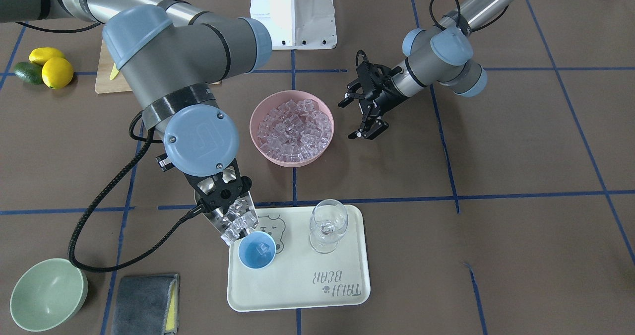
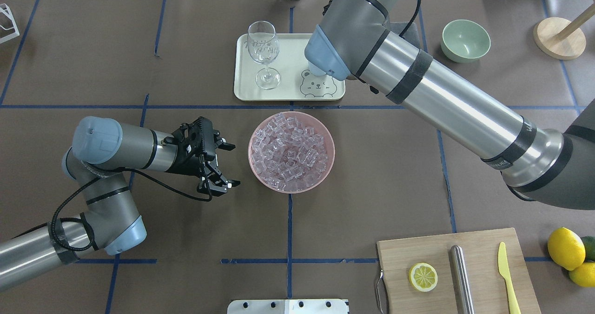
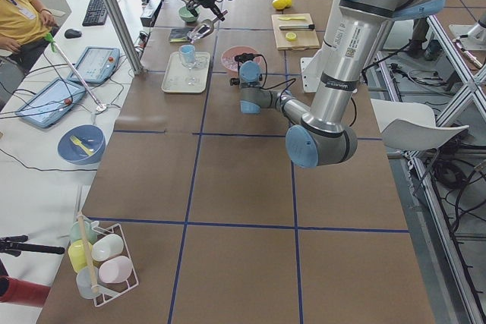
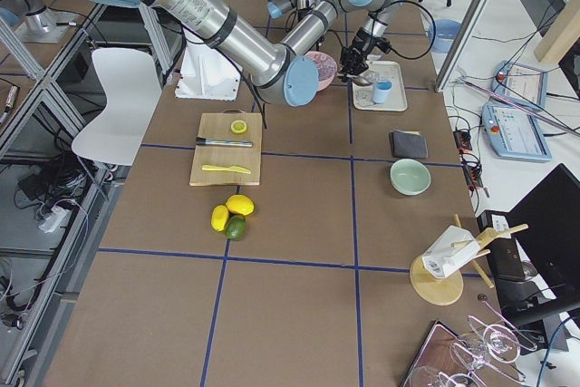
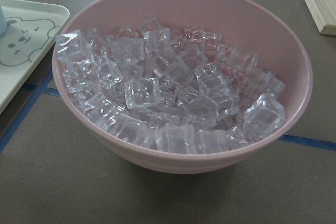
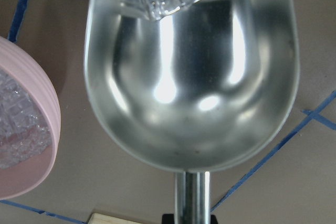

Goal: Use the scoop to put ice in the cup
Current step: 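Tilt the scoop to pour the ice into the light blue cup, then carry the empty scoop back to its spot on the table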

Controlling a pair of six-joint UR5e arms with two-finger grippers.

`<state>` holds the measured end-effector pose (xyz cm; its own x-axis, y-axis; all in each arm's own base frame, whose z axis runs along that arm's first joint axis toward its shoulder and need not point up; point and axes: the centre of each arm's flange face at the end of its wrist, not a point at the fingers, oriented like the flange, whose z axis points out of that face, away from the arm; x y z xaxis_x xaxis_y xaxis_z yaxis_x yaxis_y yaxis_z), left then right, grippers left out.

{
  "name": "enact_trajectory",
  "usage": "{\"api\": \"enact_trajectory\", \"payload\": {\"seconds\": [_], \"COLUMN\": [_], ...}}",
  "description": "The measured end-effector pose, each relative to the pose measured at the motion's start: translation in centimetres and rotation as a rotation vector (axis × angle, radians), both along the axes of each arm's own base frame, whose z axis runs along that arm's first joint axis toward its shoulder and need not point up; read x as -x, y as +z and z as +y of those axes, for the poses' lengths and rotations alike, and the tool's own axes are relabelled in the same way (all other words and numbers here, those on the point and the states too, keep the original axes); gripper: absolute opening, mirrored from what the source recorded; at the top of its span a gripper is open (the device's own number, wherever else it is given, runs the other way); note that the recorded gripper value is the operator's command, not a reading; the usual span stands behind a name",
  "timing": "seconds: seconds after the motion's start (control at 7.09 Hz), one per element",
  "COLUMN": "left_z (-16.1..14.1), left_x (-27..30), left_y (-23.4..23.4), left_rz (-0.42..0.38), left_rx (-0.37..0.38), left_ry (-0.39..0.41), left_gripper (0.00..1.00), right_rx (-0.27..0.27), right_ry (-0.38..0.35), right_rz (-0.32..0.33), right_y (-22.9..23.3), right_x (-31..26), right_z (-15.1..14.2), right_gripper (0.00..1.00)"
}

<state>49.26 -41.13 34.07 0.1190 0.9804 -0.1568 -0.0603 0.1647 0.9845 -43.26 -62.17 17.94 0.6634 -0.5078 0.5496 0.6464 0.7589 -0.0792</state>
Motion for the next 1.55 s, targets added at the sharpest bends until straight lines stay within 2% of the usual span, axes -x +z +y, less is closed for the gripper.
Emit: {"api": "enact_trajectory", "payload": {"seconds": [0.42,0.99,1.41,1.55], "left_z": [0.1,0.1,0.1,0.0], "left_x": [0.1,0.1,0.2,0.3], "left_y": [-0.1,-0.1,-0.1,-0.1], "left_rz": [0.003,0.004,0.004,0.004], "left_rx": [-0.001,-0.001,-0.001,-0.001], "left_ry": [0.0,0.0,0.0,0.0], "left_gripper": [1.0,1.0,1.0,1.0], "right_rx": [0.009,0.001,-0.026,-0.038], "right_ry": [-0.019,-0.043,-0.064,-0.048], "right_rz": [0.032,0.044,0.025,0.013], "right_y": [-0.4,-0.2,-0.7,-0.5], "right_x": [-0.3,-0.3,-0.7,-1.3], "right_z": [0.0,-0.2,0.1,0.8], "right_gripper": [0.0,0.0,0.0,0.0]}}
